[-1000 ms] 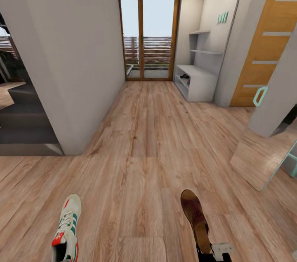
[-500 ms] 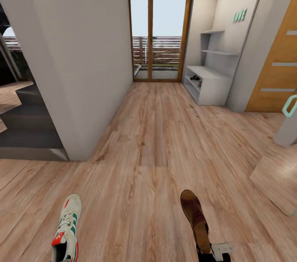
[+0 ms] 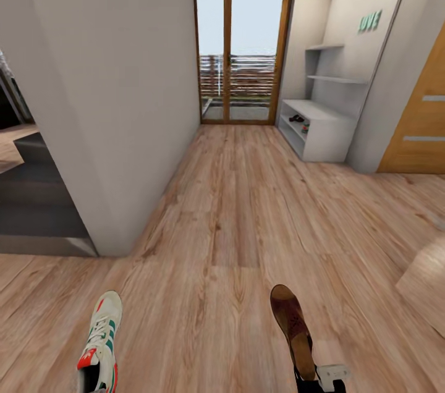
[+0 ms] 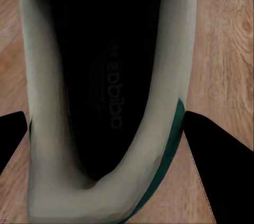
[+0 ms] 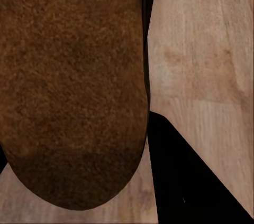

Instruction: Pick up the two gym shoes and the two sandals from the corridor floor and place them onto the hallstand (shoe rack) in the corridor, making sure they are on the rack and not on the floor. Arrange them so the two gym shoes are next to each other and the two sandals are next to each other.

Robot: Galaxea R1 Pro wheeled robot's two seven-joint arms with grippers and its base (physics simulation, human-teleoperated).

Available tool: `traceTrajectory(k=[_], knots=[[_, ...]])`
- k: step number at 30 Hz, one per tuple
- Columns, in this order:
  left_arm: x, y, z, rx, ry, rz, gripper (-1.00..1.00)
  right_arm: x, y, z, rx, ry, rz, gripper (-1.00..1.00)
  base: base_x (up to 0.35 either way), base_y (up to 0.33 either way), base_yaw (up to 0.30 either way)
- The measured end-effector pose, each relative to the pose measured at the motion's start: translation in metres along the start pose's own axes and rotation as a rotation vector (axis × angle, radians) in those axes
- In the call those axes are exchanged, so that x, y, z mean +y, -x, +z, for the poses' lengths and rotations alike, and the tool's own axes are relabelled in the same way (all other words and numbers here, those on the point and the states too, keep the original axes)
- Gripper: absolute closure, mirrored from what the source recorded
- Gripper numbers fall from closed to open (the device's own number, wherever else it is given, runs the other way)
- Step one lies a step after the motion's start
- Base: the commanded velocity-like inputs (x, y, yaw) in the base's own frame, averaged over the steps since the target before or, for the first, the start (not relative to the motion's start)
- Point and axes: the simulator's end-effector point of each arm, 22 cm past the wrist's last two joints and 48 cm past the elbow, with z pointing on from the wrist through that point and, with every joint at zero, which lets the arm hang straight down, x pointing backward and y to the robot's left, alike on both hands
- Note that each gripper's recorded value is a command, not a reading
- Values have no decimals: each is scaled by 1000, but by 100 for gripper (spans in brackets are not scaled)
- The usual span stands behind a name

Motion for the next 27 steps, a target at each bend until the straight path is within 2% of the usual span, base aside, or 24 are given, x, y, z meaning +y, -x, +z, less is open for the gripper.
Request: traceTrajectory(k=[27], knots=[[0, 0, 0, 0, 0, -1, 100, 0, 0, 0, 1, 0, 0, 100, 339, 2, 0]])
